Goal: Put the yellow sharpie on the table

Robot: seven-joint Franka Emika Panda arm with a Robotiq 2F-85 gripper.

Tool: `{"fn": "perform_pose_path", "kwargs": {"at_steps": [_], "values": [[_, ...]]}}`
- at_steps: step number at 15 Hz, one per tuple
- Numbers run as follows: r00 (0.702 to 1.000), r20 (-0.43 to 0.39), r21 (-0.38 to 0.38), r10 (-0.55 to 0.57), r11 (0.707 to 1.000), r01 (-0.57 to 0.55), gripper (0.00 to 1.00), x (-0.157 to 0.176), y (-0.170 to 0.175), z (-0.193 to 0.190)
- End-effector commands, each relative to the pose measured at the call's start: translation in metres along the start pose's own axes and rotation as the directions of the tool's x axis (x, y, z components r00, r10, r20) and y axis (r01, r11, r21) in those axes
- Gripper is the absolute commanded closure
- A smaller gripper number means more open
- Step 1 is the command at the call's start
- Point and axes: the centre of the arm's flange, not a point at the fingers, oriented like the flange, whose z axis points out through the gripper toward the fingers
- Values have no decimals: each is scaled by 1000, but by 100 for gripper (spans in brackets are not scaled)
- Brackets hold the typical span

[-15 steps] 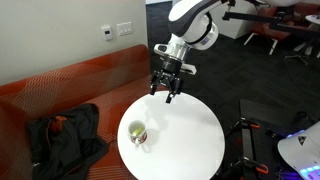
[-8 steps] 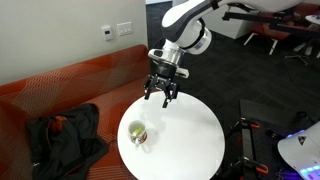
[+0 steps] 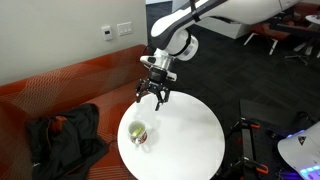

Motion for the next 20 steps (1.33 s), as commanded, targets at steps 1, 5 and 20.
{"fn": "perform_pose_path", "kwargs": {"at_steps": [1, 5, 20], "values": [[998, 11, -46, -57, 997, 57, 0, -4, 28, 14], [996, 51, -78, -67, 994, 71, 0, -7, 42, 31], [991, 101, 47, -87, 995, 83, 0, -33, 29, 70]]}}
